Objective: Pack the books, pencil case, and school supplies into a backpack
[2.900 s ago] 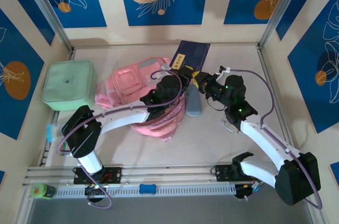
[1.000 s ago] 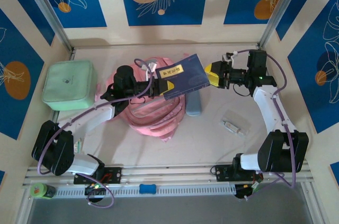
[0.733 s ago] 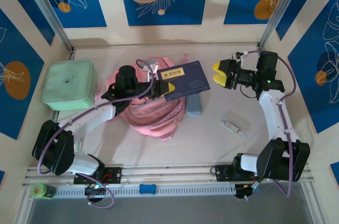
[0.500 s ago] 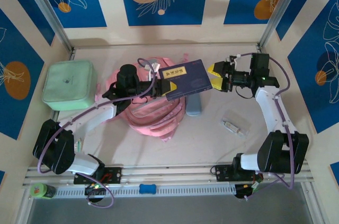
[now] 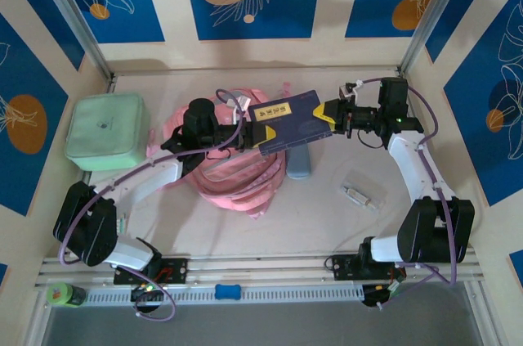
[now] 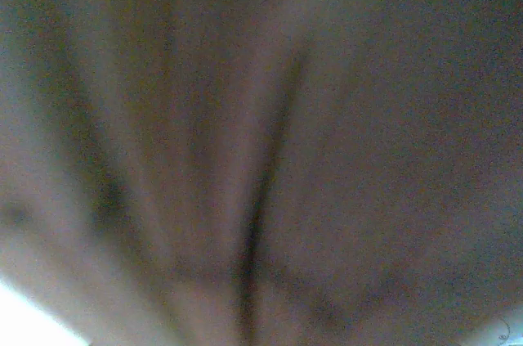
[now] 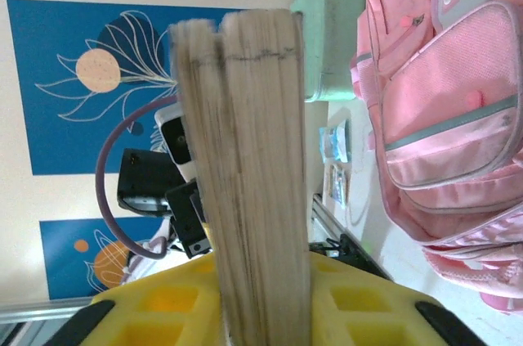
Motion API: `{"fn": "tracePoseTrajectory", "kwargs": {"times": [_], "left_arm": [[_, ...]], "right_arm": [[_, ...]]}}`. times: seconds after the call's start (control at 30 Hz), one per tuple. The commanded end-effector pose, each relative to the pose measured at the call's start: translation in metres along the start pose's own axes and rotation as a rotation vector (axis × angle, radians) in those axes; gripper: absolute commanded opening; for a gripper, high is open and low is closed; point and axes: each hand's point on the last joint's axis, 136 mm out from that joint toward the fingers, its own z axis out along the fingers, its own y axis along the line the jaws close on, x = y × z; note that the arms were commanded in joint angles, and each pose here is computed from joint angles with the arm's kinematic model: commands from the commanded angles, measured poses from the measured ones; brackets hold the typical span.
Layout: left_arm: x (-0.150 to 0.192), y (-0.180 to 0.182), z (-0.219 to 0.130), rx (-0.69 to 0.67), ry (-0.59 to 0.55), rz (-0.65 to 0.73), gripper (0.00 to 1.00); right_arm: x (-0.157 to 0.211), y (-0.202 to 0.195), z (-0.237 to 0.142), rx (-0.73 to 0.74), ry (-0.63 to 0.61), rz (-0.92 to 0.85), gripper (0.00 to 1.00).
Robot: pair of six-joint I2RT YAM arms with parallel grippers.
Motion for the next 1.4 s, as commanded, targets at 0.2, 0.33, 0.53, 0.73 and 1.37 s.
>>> {"fn": "tracePoseTrajectory", "kwargs": {"times": [0.2,0.33,0.53,0.73,1.37], "left_arm": [[-0.011,-0.018,0.001,0.027,-0.009,0.060,0.37],[-0.013,-0.003,-0.016,-0.099,-0.047,0.115,0.58],[-0.001,0.070,-0.074,-0.778,0.014,0.410,0.71],[0.029,0.120,-0.076,-0.985,0.273,0.611,0.75],[0.015,0.195,-0.049,-1.308,0.502,0.880,0.59]], "right_arm": [[-0.001,0.009,-0.011,-0.014,-0.021,-0.032,0.04],[-0.010,0.005,-0.030,0.013,-0.108,-0.025,0.03],[-0.010,-0.023,-0.048,0.155,-0.252,-0.001,0.01],[-0.002,-0.054,-0.059,0.255,-0.355,0.039,0.01],[0.007,-0.098,-0.074,0.257,-0.398,0.146,0.00]]}}
